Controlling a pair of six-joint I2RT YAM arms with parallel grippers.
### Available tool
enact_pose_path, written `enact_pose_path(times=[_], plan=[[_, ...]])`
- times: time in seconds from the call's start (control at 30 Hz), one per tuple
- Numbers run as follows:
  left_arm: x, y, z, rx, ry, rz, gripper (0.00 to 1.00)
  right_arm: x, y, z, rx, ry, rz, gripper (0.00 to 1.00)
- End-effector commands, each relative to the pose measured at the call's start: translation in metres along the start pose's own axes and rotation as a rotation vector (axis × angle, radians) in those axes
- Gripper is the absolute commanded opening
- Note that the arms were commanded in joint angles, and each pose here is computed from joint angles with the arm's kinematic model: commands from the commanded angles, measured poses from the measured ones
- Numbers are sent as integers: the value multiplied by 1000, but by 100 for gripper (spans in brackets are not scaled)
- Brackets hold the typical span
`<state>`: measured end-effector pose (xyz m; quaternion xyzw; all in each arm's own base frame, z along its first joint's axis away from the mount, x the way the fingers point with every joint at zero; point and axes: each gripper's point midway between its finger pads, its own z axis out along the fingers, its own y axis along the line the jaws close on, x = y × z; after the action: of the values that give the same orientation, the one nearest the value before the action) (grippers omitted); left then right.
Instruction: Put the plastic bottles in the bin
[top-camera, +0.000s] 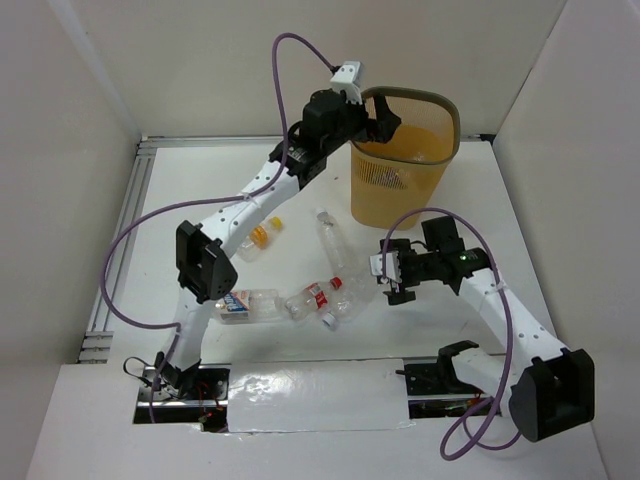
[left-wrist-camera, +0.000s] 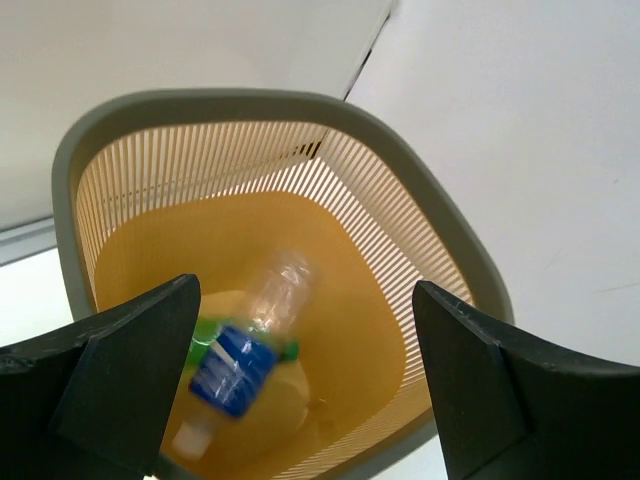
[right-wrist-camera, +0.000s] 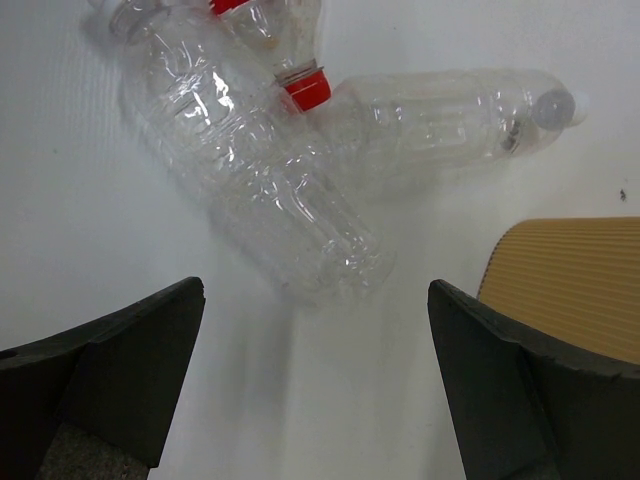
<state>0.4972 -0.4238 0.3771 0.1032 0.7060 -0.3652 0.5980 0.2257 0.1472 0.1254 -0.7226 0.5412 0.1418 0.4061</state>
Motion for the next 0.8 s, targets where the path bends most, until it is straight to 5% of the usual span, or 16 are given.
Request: enact_pose_path(times=[0.0, 0.13, 0.23, 0.4, 0.43, 0.57, 0.77], plan=[[-92, -42, -36, 83, -200, 1, 100, -6, -16, 7, 43, -16, -90, 100], [-132, -52, -87, 59, -243, 65, 100, -6, -13, 29, -24, -9, -209, 100], [-122, -38, -149, -19, -175, 108, 100, -7, -14, 42, -69, 11, -296, 100], [-26, 24, -244, -244, 81, 96, 100, 10, -4, 62, -172, 68, -360, 100], [24, 48, -265, -321, 221, 89, 100, 11, -1, 67, -192, 65, -368, 100], [75, 68, -329, -395, 377, 43, 100, 24, 2, 77, -238, 102, -386, 98], [123, 70, -358, -375, 493, -29, 100, 44, 13, 89, -275, 136, -376, 83]])
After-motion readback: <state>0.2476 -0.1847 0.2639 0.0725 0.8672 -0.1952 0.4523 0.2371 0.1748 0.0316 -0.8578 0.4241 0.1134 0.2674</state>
